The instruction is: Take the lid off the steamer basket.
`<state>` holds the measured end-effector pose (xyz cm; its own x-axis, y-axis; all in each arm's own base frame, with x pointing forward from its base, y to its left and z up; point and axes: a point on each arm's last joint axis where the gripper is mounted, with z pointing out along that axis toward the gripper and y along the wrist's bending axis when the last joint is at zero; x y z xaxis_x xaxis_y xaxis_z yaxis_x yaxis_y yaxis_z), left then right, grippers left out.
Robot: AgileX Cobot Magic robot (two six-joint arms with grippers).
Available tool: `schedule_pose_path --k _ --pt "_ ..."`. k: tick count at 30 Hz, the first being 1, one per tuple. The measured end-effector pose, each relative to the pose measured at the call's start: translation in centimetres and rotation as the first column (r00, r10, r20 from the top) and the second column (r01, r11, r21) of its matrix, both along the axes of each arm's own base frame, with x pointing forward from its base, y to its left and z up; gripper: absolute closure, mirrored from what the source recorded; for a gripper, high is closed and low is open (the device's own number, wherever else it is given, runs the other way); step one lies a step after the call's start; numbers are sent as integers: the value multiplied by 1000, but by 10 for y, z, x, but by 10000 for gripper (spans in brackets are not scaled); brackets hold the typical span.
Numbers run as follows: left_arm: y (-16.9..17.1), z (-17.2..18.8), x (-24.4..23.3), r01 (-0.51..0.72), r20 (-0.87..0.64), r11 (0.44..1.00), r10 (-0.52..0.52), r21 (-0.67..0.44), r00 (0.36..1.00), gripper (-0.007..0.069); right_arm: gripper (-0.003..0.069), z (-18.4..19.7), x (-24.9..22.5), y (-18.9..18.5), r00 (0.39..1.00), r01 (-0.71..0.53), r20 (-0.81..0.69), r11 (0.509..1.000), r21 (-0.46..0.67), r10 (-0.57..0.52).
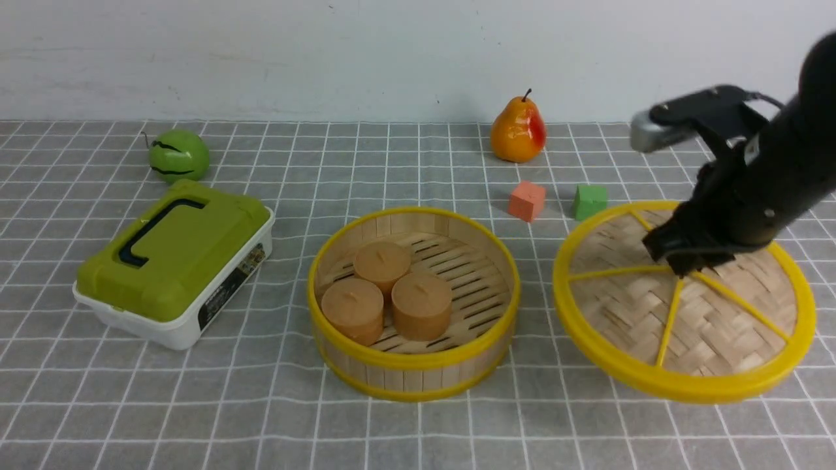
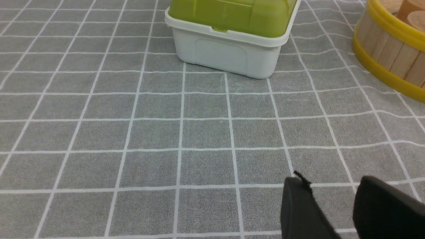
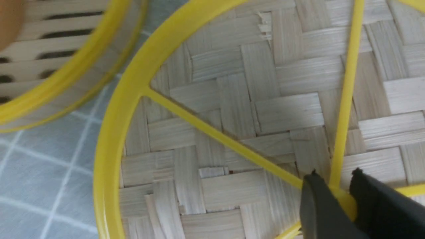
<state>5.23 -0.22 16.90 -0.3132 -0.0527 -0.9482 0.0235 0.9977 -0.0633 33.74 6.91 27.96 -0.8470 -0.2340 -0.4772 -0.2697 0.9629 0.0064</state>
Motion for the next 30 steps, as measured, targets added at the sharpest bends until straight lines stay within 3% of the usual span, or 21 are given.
schedule_pose_path --k 6,14,18,21,25,29,30 --pt "0 0 0 0 0 1000 0 0 1000 386 573 -41 28 -29 994 105 25 994 10 -105" --pt "0 0 0 0 0 1000 0 0 1000 386 564 -85 48 -31 992 125 3 992 9 -125" --pt "0 0 0 0 0 1000 0 0 1000 386 432 -84 50 -30 991 131 14 991 20 -131" --pt "0 0 0 0 0 1000 0 0 1000 386 302 -75 46 -29 989 146 8 988 51 -147" --pt "0 0 0 0 0 1000 0 0 1000 386 209 -42 34 -27 988 140 56 986 93 -146" --pt "0 0 0 0 0 1000 0 0 1000 386 203 1 14 -27 983 100 144 988 115 -116" --pt "0 0 0 0 0 1000 0 0 1000 386 231 26 0 -27 975 72 200 990 125 -96"
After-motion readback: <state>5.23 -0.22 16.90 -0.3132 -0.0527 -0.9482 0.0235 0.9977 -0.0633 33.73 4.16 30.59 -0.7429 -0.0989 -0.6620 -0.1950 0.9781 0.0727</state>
